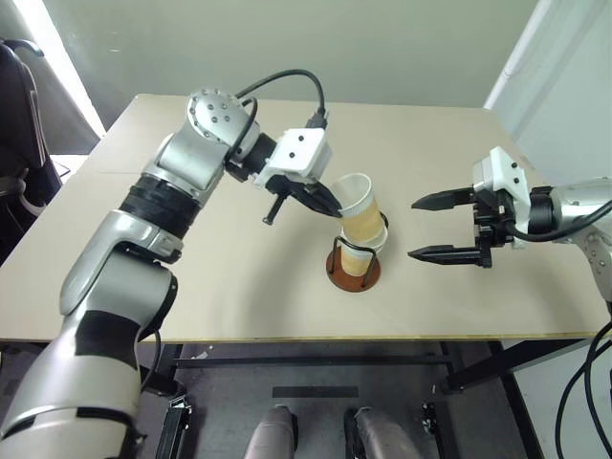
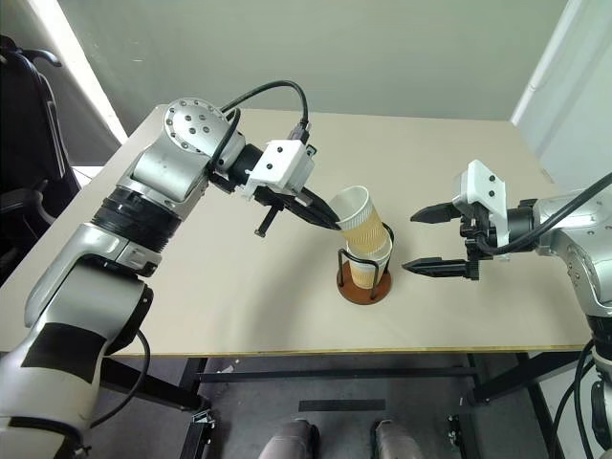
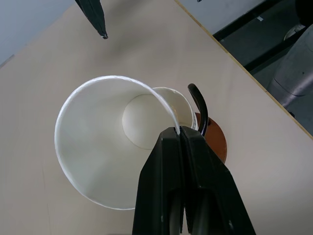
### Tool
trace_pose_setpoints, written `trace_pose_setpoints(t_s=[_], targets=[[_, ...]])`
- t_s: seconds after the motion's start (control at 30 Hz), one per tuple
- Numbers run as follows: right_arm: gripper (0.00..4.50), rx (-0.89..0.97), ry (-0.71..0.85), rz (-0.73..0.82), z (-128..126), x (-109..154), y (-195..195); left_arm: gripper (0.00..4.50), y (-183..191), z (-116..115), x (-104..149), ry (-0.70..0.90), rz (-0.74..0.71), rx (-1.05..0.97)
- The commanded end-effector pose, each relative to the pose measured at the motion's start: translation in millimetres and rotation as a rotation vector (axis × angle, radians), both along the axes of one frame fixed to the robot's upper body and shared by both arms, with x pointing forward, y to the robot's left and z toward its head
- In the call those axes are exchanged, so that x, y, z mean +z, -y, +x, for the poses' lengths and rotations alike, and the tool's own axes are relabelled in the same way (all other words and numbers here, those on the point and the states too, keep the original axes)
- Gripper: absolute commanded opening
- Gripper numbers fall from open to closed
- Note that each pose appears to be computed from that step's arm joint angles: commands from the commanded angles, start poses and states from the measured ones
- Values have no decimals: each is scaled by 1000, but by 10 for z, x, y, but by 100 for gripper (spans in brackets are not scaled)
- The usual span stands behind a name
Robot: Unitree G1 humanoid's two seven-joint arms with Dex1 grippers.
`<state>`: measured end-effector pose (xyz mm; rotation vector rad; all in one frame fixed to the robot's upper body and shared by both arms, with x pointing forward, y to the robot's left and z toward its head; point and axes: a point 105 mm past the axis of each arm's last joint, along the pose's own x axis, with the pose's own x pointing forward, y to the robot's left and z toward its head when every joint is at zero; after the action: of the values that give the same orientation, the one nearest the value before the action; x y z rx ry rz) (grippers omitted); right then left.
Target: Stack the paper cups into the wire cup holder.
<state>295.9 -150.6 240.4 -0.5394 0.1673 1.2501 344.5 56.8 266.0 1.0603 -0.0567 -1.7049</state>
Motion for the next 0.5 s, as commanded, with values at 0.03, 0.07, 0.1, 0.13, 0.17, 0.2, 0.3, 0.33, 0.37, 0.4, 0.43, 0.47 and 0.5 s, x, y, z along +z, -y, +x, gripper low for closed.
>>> trace_pose_setpoints(t_s=[0.03,0.07,0.1,0.13,0.17,0.2,0.3,0.33,0.37,0.4,0.43,0.47,0.5], targets=[[450,0,57,14,-29,125,21,6,9,-43,39,11,-4,-41],[450,-1,56,13,-31,120,25,6,33,-47,34,13,-10,-50],[450,-2,55,12,-32,117,29,6,50,-50,30,15,-14,-57],[450,-4,55,12,-33,116,31,6,62,-57,22,13,-13,-62],[450,-4,55,11,-33,115,32,6,68,-62,14,12,-10,-65],[450,-5,55,11,-35,115,32,6,67,-70,4,10,-2,-68],[450,-7,53,10,-41,109,35,6,49,-81,-25,16,22,-73],[450,-7,53,9,-43,107,37,6,36,-79,-34,25,34,-73],[450,-8,52,9,-44,106,38,6,21,-74,-43,34,46,-72],[450,-9,52,8,-46,106,42,6,0,-67,-48,47,62,-70],[450,-9,51,8,-46,107,44,6,-14,-60,-46,59,72,-70],[450,-9,51,8,-47,108,47,6,-26,-54,-42,68,80,-69],[450,-10,50,7,-47,108,50,6,-37,-48,-38,75,89,-67]])
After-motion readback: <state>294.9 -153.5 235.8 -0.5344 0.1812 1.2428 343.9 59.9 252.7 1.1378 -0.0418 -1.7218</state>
